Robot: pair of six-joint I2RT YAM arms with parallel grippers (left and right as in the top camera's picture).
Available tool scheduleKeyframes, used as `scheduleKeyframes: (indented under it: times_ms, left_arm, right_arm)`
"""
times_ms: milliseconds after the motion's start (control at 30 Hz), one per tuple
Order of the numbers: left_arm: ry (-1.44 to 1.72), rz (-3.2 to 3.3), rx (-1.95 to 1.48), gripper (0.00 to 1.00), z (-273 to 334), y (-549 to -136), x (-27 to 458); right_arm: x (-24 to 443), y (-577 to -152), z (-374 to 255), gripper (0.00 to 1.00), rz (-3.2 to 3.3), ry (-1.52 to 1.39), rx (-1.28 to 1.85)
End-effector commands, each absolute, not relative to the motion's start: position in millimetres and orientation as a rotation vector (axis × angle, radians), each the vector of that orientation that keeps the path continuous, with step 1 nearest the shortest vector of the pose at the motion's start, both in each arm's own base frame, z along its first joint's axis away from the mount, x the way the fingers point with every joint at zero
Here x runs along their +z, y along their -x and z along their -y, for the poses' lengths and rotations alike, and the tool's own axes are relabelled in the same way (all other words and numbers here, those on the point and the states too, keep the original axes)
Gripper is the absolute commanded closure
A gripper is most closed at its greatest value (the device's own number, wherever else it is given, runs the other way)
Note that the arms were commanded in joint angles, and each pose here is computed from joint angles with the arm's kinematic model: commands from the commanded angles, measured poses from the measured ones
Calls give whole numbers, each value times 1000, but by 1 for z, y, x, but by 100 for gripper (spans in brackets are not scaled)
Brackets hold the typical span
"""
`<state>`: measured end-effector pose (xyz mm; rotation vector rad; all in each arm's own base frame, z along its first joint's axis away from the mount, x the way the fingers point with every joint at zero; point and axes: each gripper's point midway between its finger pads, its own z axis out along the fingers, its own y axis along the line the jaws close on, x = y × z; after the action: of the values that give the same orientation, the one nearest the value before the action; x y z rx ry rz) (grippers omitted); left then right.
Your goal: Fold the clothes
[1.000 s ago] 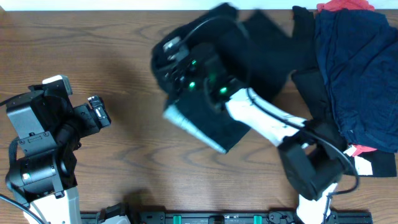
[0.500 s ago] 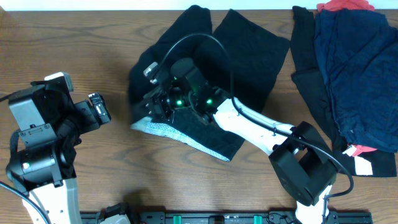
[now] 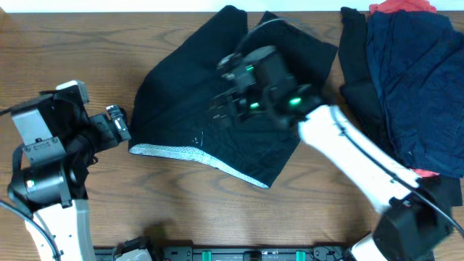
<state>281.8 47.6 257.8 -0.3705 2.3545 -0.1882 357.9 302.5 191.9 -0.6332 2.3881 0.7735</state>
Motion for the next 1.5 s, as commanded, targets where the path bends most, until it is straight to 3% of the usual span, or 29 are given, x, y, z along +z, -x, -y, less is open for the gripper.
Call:
scheduleKeyframes:
  times_ms: [0, 200, 533, 600, 700, 800, 900, 933, 967, 1033, 1400, 1467]
  left_arm:
    - [383, -2412, -369, 5, -27, -288, 244]
    - [411, -2618, -446, 21, -12, -292, 195]
    - [395, -2825, -510, 26, 5, -324, 121]
    - [405, -2847, -515, 27, 4, -328, 108]
    - [413, -2870, -519, 29, 3, -334, 93]
    - [416, -2878, -519, 35, 2, -340, 83]
    - [406, -2867, -512, 46, 0, -347, 77]
    - [406, -2865, -511, 50, 0, -349, 75]
    - [405, -2863, -511, 61, 0, -351, 73]
    - [407, -2865, -512, 74, -1, -353, 69]
    - [436, -2919, -524, 81, -1, -354, 44]
    - [436, -2918, -524, 89, -1, -354, 44]
  right_arm:
    - [173, -378, -258, 1, -2449, 598, 513]
    - [158, -385, -217, 2, -2536, 535, 397]
    - [156, -395, -193, 5, -2555, 470, 323]
    - [154, -393, -192, 10, -2562, 470, 320]
    - [148, -390, -191, 32, -2586, 472, 316]
    - [130, -385, -190, 79, -2643, 463, 308]
    - [108, -378, -190, 96, -2717, 467, 315]
    - [103, -377, -191, 98, -2732, 471, 324]
    - [97, -376, -193, 99, -2750, 476, 340]
    - [90, -375, -196, 99, -2765, 481, 358]
    - [89, -373, -199, 98, -2764, 494, 361]
    - [87, -371, -202, 99, -2770, 507, 365]
